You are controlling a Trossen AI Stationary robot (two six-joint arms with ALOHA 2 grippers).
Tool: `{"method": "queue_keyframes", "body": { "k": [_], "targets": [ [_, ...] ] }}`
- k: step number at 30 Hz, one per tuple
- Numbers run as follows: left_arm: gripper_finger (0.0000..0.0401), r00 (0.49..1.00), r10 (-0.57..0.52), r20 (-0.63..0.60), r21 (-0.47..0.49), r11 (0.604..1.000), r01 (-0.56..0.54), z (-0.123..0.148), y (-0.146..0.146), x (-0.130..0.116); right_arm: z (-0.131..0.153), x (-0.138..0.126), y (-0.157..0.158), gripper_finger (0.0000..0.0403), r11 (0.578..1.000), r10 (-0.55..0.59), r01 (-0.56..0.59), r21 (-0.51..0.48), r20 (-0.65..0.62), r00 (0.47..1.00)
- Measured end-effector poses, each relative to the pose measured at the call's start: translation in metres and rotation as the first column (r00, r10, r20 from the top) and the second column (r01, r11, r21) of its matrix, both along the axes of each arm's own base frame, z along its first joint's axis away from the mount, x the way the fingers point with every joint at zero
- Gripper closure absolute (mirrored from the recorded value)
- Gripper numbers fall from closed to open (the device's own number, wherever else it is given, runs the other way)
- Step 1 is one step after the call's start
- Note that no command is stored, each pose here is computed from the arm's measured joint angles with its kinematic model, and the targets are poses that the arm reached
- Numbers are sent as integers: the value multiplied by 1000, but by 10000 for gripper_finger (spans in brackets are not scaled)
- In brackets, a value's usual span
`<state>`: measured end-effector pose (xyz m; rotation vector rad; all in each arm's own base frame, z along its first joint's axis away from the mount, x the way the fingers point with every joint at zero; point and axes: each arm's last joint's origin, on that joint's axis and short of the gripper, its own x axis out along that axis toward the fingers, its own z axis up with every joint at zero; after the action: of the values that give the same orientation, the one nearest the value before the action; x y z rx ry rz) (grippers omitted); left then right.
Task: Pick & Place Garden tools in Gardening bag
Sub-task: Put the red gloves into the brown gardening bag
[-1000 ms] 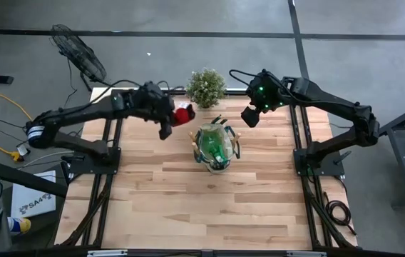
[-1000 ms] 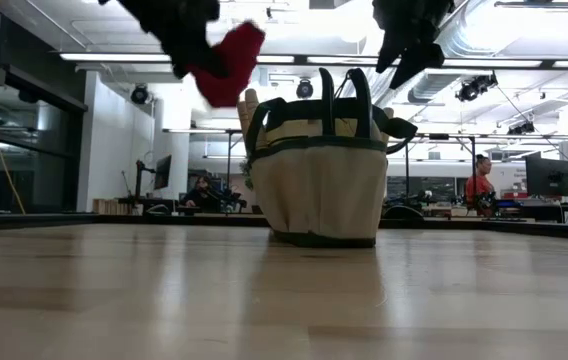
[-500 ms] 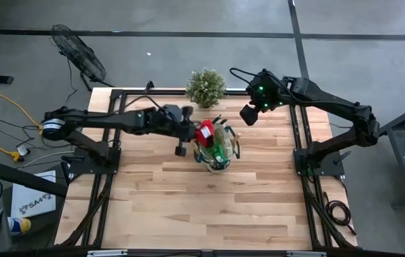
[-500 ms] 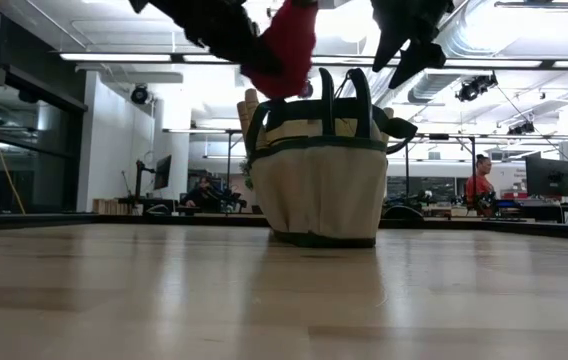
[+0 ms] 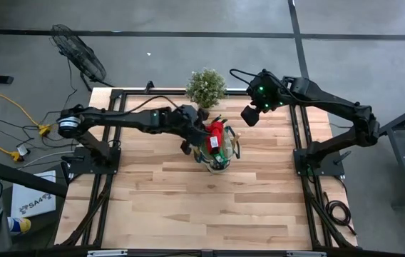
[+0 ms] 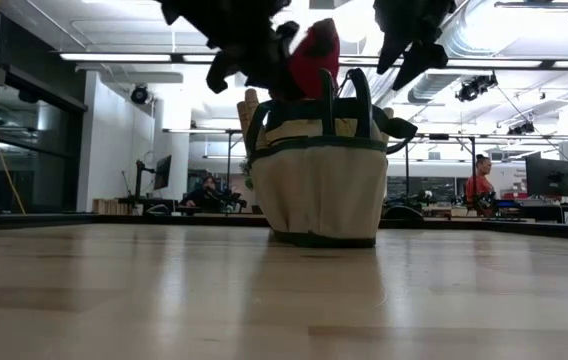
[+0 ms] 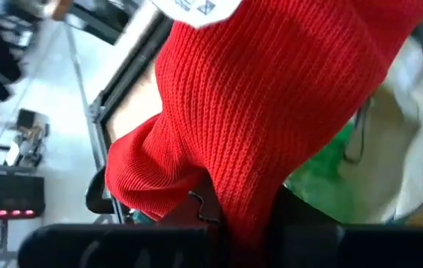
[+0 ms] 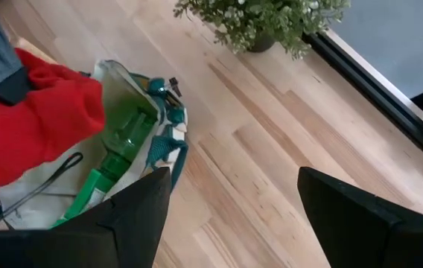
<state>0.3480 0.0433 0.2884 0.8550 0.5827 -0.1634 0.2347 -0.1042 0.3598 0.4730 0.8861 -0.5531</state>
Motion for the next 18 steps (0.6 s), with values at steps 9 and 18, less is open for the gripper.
{"method": "queue_keyframes", "body": {
  "k": [9,18],
  "targets": [
    [380,981,15,-194,113,994,7,-9,6,25,-1,-2,1,117,1000,-6,6,10,-22,1000],
    [380,939,59,-338,165,986,-3,-20,8,29,-1,-2,1,117,1000,-8,8,12,-23,1000]
  ]
}}
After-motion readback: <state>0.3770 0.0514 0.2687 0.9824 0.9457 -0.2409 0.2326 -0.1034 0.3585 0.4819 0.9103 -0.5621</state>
